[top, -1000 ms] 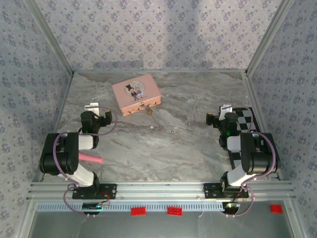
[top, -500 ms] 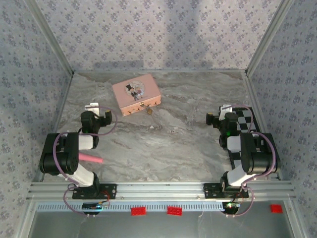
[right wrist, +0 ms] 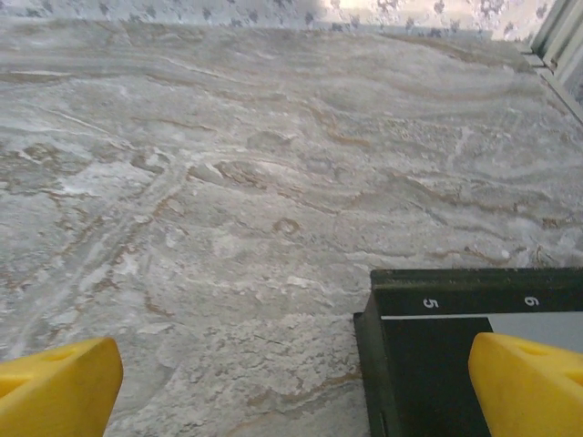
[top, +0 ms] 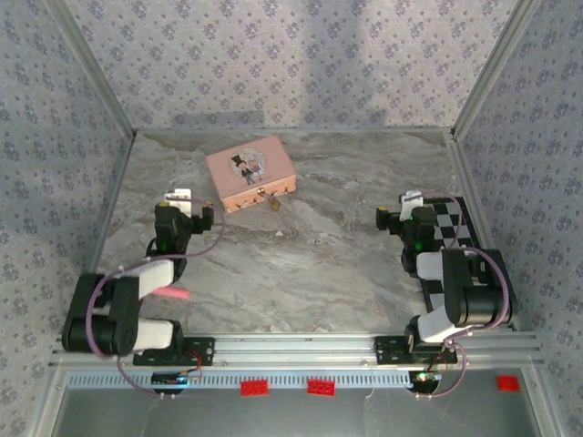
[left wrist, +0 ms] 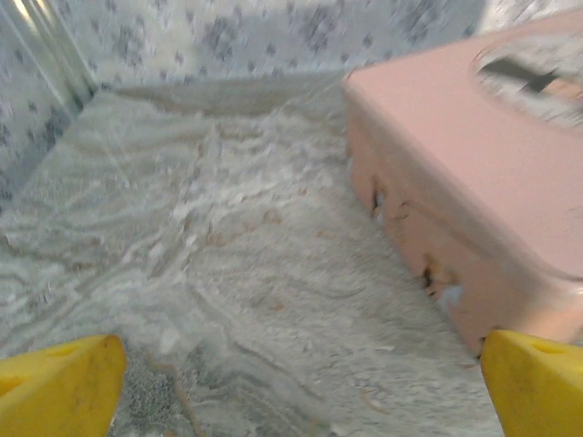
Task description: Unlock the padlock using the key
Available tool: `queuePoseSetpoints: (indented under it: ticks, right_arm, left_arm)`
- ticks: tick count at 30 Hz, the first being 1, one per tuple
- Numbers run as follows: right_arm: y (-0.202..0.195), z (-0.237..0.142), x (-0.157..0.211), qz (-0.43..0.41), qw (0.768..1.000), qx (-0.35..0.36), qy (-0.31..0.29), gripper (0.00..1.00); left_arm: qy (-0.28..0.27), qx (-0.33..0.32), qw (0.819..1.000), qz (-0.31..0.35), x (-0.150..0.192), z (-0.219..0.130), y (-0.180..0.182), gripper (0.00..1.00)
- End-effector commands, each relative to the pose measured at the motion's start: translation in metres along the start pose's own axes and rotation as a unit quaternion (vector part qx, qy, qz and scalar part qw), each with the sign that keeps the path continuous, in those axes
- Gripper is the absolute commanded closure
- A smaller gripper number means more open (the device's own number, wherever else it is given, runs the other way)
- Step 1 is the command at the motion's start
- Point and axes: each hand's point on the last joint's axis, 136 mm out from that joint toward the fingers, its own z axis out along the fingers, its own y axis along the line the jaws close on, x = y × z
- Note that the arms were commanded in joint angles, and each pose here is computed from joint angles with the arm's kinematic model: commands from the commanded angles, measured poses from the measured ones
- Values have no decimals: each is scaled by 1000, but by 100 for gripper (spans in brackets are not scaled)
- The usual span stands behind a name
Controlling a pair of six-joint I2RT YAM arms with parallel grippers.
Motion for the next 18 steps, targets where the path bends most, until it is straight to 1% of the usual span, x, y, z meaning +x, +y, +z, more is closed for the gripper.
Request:
queuePoseSetpoints:
  ticks: [1, 2, 4, 7, 8, 9, 10, 11, 12, 13, 15, 16, 18]
  right_arm:
    - [3, -9, -12, -18, 1000, -4, -24, 1]
    - [6, -11, -13, -24, 999, -6, -23, 1]
    - [13, -17, -22, -38, 999, -11, -21, 1]
    - [33, -30, -37, -68, 997, -38, -21, 1]
    - [37, -36, -43, -68, 997, -40, -15, 1]
    - [39, -44, -51, -61, 997, -43, -12, 1]
    - [42, -50, -57, -54, 997, -50, -8, 1]
    - [46, -60, -69, -42, 997, -58, -14, 1]
    - [48, -69, -78, -21, 998, -65, -17, 1]
    - [48, -76, -87, 5, 997, -70, -22, 1]
    - [49, -90, -101, 74, 994, -81, -15, 1]
    - [50, -95, -105, 98, 991, -88, -6, 1]
    - [48, -102, -96, 149, 985, -81, 37, 1]
  left_arm:
    - [1, -12, 1000, -3, -10, -23, 2, 0]
    - [0, -17, 1000, -17, -15, -31, 4, 0]
    - [1, -45, 996, -73, -26, -47, 16, 0]
    - [16, -100, 984, -149, -35, -74, 38, 0]
    - [18, -130, 975, -179, -36, -86, 50, 0]
    - [24, -173, 960, -219, -34, -99, 65, 0]
    - [28, -216, 941, -257, -28, -115, 79, 0]
    - [33, -265, 916, -299, -19, -133, 94, 0]
    - [38, -276, 907, -315, -14, -144, 99, 0]
    - [40, -257, 913, -315, -14, -146, 95, 0]
    - [32, -169, 933, -317, -18, -138, 72, 0]
    - [28, -128, 939, -319, -18, -134, 60, 0]
    - [30, -61, 942, -328, -15, -129, 38, 0]
